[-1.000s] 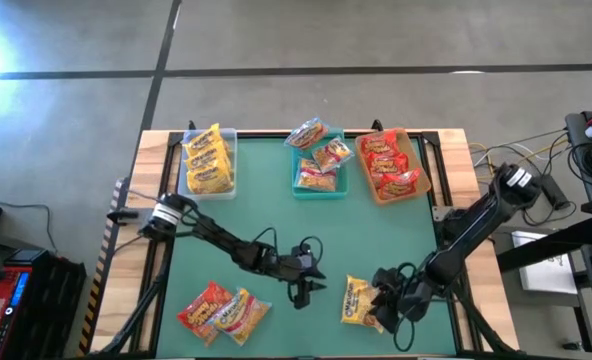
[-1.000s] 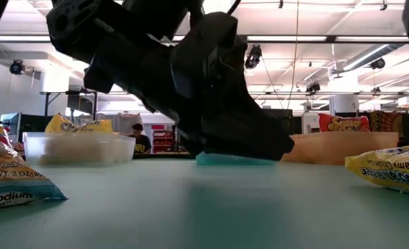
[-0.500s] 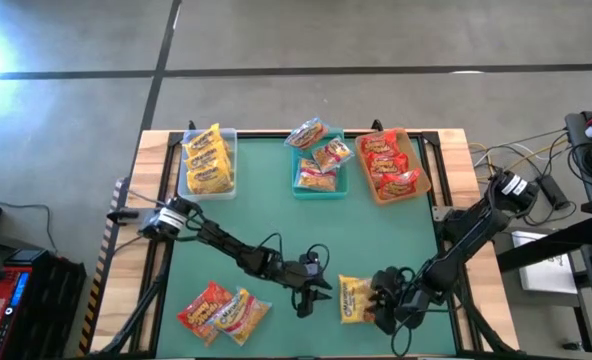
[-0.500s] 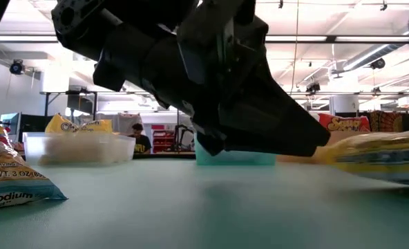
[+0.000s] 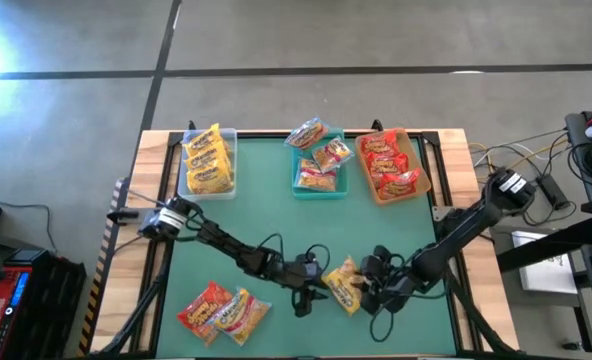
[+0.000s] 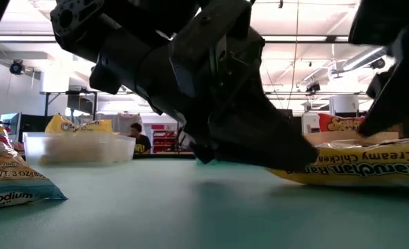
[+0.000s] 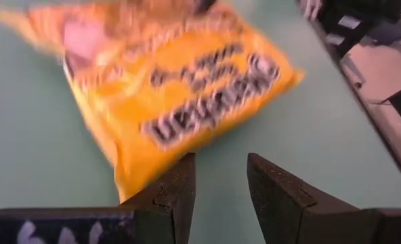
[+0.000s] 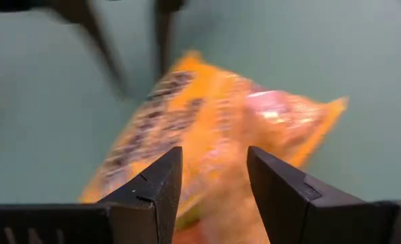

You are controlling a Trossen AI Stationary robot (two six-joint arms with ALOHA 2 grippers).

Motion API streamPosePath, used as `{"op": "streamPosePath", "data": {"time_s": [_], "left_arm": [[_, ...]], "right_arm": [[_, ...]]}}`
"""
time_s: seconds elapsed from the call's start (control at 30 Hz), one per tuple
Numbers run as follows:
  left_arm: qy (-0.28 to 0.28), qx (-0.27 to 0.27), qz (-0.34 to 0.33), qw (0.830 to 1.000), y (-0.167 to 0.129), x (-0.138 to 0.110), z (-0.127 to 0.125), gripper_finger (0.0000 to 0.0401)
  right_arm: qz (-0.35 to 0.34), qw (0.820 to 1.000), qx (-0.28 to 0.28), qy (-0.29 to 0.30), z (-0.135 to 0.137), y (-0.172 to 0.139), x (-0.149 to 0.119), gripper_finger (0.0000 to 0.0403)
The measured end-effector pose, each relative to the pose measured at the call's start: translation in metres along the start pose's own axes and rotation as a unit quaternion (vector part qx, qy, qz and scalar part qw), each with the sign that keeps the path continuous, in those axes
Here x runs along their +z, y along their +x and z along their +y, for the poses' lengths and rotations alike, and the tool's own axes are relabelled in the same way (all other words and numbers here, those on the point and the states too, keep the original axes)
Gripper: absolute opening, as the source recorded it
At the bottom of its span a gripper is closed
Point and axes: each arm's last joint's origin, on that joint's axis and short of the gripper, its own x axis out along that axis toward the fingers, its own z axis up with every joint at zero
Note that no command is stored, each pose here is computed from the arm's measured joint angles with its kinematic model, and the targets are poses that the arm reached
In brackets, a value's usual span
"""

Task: Sort Maruchan noodles
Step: Put the yellow noodle pack into the white bin

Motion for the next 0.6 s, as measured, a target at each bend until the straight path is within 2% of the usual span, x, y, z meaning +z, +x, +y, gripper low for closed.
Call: {"op": "streamPosePath", "data": {"time_s": [0.1, 0.17, 0.4, 0.6], "left_arm": [[-0.013, 0.008, 0.027, 1.000, 0.000, -0.007, -0.002, 0.0116], [-0.021, 0.005, 0.035, 0.999, -0.001, -0.010, -0.006, 0.0116], [-0.020, -0.003, 0.024, 0.999, -0.001, -0.009, -0.011, 0.0116], [-0.015, 0.017, 0.012, 1.000, -0.001, -0.008, -0.009, 0.0116]], "right_arm": [[0.021, 0.999, 0.036, 0.007, 0.006, -0.014, 0.009, 0.0154], [0.026, 0.999, 0.036, 0.014, 0.006, -0.022, 0.009, 0.0150], [0.068, 0.996, -0.037, 0.042, -0.007, -0.019, -0.004, 0.0136], [0.097, 0.993, -0.054, 0.043, -0.007, -0.007, -0.014, 0.0135]]}}
